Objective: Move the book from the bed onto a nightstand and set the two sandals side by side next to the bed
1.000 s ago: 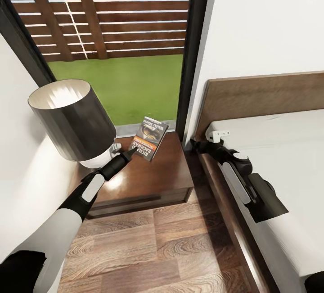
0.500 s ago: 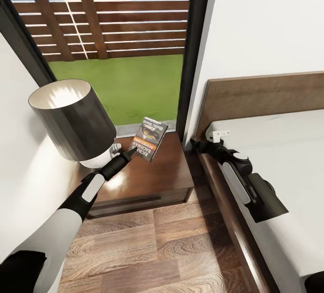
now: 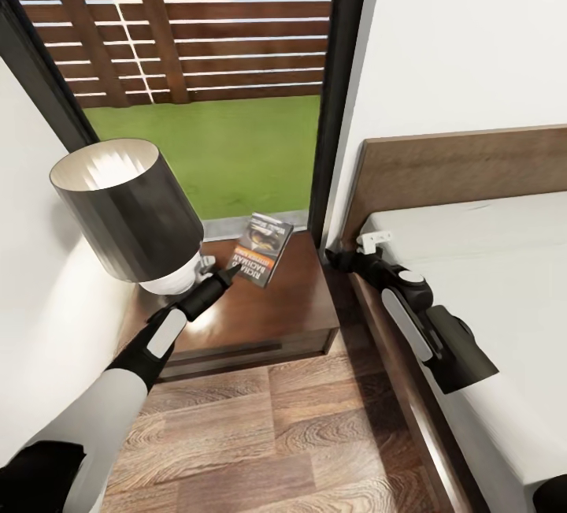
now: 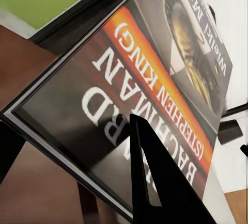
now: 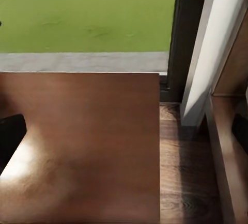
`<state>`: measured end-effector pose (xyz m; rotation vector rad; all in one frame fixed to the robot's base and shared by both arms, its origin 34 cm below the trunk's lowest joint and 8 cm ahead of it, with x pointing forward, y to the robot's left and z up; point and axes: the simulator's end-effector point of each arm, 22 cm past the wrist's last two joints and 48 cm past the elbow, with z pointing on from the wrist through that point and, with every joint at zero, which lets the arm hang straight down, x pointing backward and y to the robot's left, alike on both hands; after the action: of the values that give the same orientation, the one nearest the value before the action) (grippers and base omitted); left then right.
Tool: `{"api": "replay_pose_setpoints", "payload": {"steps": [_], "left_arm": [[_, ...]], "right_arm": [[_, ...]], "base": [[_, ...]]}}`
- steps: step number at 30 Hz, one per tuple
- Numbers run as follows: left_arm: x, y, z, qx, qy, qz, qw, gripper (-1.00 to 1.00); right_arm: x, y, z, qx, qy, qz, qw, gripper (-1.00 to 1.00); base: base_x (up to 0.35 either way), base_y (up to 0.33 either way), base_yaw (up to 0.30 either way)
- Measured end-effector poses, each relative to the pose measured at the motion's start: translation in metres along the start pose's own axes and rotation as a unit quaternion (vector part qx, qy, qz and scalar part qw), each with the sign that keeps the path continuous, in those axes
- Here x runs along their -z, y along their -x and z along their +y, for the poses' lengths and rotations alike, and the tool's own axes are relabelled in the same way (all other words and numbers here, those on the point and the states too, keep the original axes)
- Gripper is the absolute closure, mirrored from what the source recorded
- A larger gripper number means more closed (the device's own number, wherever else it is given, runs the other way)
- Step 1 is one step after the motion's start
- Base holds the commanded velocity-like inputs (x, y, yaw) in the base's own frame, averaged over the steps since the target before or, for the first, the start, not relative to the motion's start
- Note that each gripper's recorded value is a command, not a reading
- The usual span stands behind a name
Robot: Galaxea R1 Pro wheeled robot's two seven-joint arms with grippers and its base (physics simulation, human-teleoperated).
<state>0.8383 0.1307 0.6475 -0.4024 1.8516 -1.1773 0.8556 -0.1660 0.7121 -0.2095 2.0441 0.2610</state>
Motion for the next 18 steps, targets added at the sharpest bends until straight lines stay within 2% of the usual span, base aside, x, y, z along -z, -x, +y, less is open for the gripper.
{"api": "replay_pose_setpoints", "payload": {"steps": [3,8,11,14,18], "left_arm": [[-0.002,-0.005,-0.001,0.006,0.002,0.001,1.0000,1.00],[-0.003,-0.013,0.008,0.019,0.025,0.001,0.9995,1.00],[-0.004,-0.014,0.012,0.038,0.036,-0.007,0.9986,1.00],[-0.001,-0.019,0.026,0.061,0.065,-0.012,0.9959,1.00],[0.002,-0.024,0.036,0.071,0.084,-0.011,0.9938,1.00]], "right_arm": [[0.000,-0.001,0.001,0.000,0.001,0.001,1.0000,-1.00],[-0.001,-0.002,0.001,0.000,0.001,0.003,1.0000,-1.00],[-0.001,-0.003,0.001,0.000,0.001,0.003,1.0000,-1.00],[-0.001,-0.002,0.002,-0.001,0.002,0.003,1.0000,-1.00],[-0.001,-0.002,0.003,0.000,0.004,0.003,1.0000,-1.00]], "base": [[0.000,0.000,0.000],[0.000,0.000,0.000],[0.000,0.000,0.000],[0.000,0.000,0.000],[0.000,0.000,0.000]]}}
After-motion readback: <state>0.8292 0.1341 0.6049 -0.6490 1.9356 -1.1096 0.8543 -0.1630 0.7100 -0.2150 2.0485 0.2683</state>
